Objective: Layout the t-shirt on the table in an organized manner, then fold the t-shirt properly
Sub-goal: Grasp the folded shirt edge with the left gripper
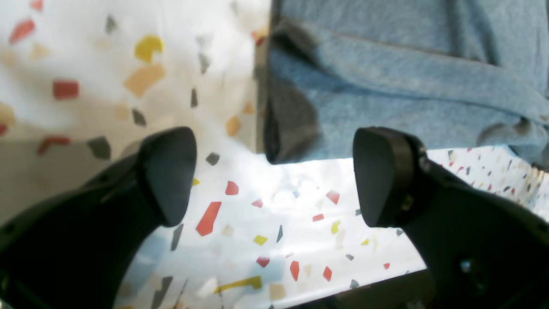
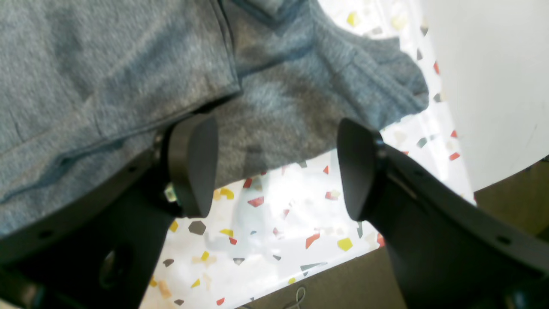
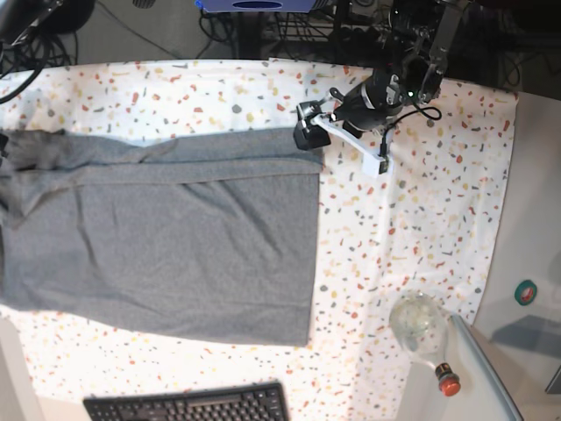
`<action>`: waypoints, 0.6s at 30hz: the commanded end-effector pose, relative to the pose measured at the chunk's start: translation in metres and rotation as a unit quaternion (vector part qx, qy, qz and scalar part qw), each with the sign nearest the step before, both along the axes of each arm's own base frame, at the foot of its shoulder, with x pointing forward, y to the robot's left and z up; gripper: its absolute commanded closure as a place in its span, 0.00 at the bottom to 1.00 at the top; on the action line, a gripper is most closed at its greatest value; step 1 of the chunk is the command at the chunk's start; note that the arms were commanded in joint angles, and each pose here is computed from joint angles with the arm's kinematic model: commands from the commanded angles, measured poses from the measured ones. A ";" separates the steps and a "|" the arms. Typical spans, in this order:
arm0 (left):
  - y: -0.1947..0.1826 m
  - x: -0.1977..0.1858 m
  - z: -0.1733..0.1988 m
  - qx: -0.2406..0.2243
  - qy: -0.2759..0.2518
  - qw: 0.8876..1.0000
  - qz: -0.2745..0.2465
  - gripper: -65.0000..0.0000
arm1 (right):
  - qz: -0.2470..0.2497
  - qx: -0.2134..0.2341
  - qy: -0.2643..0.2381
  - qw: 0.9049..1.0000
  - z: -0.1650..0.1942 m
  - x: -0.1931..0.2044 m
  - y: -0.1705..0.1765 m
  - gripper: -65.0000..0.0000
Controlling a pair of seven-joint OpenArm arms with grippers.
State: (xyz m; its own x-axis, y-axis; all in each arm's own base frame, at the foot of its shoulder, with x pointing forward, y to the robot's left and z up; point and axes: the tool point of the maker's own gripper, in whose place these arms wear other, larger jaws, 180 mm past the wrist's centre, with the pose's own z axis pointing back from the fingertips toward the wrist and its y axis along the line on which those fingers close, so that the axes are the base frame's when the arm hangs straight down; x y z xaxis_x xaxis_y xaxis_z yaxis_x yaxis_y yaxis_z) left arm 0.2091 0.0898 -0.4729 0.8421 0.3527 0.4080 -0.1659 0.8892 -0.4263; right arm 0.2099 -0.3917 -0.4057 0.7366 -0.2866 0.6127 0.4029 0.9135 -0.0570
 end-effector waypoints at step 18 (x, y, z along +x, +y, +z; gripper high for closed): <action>-0.026 -0.009 -0.016 -0.016 0.031 0.999 -0.030 0.30 | -0.126 0.010 -0.073 0.989 0.023 -0.013 -0.057 0.37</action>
State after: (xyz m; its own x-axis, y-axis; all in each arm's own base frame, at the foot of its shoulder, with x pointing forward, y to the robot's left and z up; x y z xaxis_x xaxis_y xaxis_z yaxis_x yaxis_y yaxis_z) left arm 0.2176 0.0680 -0.4813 0.8519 0.3241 0.4114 -0.1237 0.8878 -0.4433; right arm 0.1903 -0.4404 -0.3955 0.5630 -0.4845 0.6695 0.6221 0.7818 0.0426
